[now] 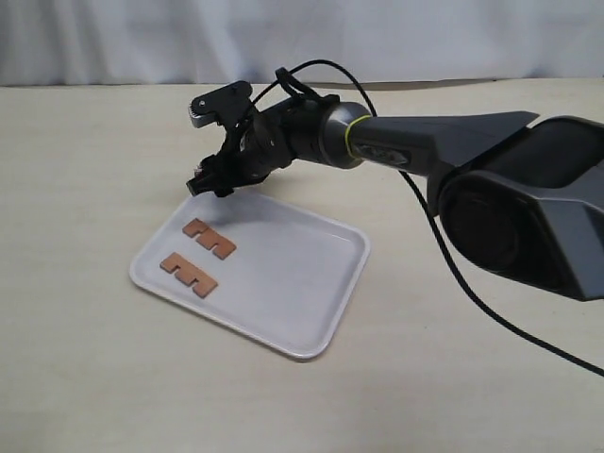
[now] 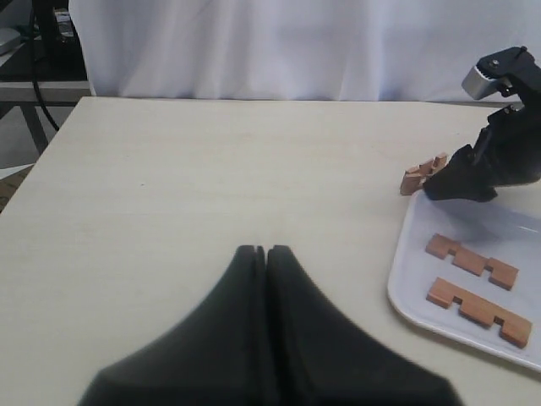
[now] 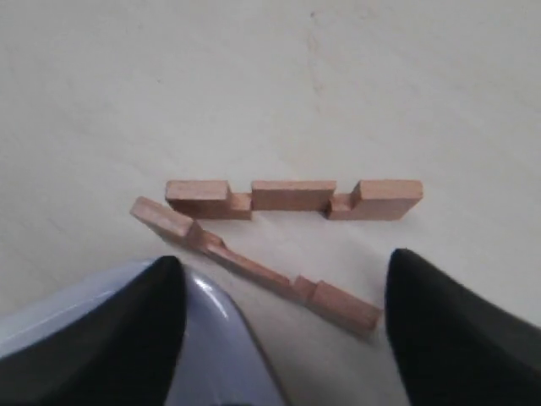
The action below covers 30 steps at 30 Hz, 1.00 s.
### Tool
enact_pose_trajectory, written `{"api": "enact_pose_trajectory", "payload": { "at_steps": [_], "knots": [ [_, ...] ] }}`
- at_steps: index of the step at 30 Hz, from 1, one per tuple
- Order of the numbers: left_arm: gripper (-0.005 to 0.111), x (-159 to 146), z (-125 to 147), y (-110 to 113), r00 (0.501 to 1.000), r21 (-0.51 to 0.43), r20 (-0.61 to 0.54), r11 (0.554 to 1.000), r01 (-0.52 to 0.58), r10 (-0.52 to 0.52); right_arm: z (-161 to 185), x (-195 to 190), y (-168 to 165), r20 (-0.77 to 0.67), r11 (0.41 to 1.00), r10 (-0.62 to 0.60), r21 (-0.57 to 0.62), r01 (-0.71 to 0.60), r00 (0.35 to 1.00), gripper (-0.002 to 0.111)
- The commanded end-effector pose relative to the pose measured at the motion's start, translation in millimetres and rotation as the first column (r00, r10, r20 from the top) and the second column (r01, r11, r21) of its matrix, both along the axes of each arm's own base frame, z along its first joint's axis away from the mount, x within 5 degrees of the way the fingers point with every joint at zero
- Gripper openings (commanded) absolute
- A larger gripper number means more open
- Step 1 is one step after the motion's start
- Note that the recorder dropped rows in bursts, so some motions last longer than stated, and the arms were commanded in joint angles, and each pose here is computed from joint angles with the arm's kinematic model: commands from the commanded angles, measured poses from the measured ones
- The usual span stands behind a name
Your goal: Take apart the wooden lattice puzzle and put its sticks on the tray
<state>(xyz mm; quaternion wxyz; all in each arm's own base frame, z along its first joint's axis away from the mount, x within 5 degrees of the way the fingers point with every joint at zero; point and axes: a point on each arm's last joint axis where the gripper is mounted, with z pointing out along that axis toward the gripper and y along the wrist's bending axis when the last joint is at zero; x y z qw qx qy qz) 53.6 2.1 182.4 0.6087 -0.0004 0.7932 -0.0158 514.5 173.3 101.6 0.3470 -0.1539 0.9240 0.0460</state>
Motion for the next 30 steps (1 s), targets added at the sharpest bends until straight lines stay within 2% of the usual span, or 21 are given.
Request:
{"api": "enact_pose_trajectory", "payload": {
  "at_steps": [1, 2, 5, 12, 15, 16, 18, 20, 23, 28, 30],
  "knots": [
    [0.0, 0, 0, 0, 1.0, -0.003, 0.006, 1.0, 0.007, -0.007, 2, 1, -3, 0.005, 1.0, -0.01, 0.005, 0.01, 1.0, 0.031],
    [0.0, 0, 0, 0, 1.0, -0.003, 0.006, 1.0, 0.007, -0.007, 4, 1, -3, 0.007, 1.0, -0.01, 0.005, 0.01, 1.0, 0.022],
    [0.0, 0, 0, 0, 1.0, -0.003, 0.006, 1.0, 0.007, -0.007, 14, 1, -3, 0.021, 1.0, -0.005, 0.003, 0.005, 1.0, 0.008],
    [0.0, 0, 0, 0, 1.0, -0.003, 0.006, 1.0, 0.007, -0.007, 40, -3, -3, 0.034, 0.998, 0.041, -0.039, -0.039, 0.999, 0.007],
    [0.0, 0, 0, 0, 1.0, -0.003, 0.006, 1.0, 0.007, -0.007, 60, -4, -3, 0.066, 1.0, 0.023, -0.01, -0.023, 0.998, 0.007],
    [0.0, 0, 0, 0, 1.0, -0.003, 0.006, 1.0, 0.007, -0.007, 61, -4, -3, 0.066, 1.0, 0.009, 0.004, -0.009, 0.998, 0.009],
    [0.0, 0, 0, 0, 1.0, -0.003, 0.006, 1.0, 0.007, -0.007, 62, -4, -2, 0.061, 0.999, -0.032, 0.044, 0.03, 0.998, 0.022],
    [0.0, 0, 0, 0, 1.0, -0.003, 0.006, 1.0, 0.007, -0.007, 55, -4, 5, 0.055, 0.994, -0.065, 0.089, 0.06, 0.996, 0.056],
    [0.0, 0, -1, 0, 1.0, -0.005, 0.0, 1.0, 0.006, -0.006, 47, -5, 23, 0.099, 0.997, -0.03, 0.069, 0.023, 0.995, 0.059],
    [0.0, 0, -1, 0, 1.0, -0.005, 0.0, 1.0, 0.006, -0.006, 28, 3, 31, 0.155, 0.985, -0.144, -0.071, 0.157, 0.977, 0.059],
    [0.0, 0, -1, 0, 1.0, -0.005, 0.0, 1.0, 0.006, -0.006, 23, 4, 31, 0.165, 0.982, -0.157, -0.074, 0.171, 0.974, 0.059]
  ]
}}
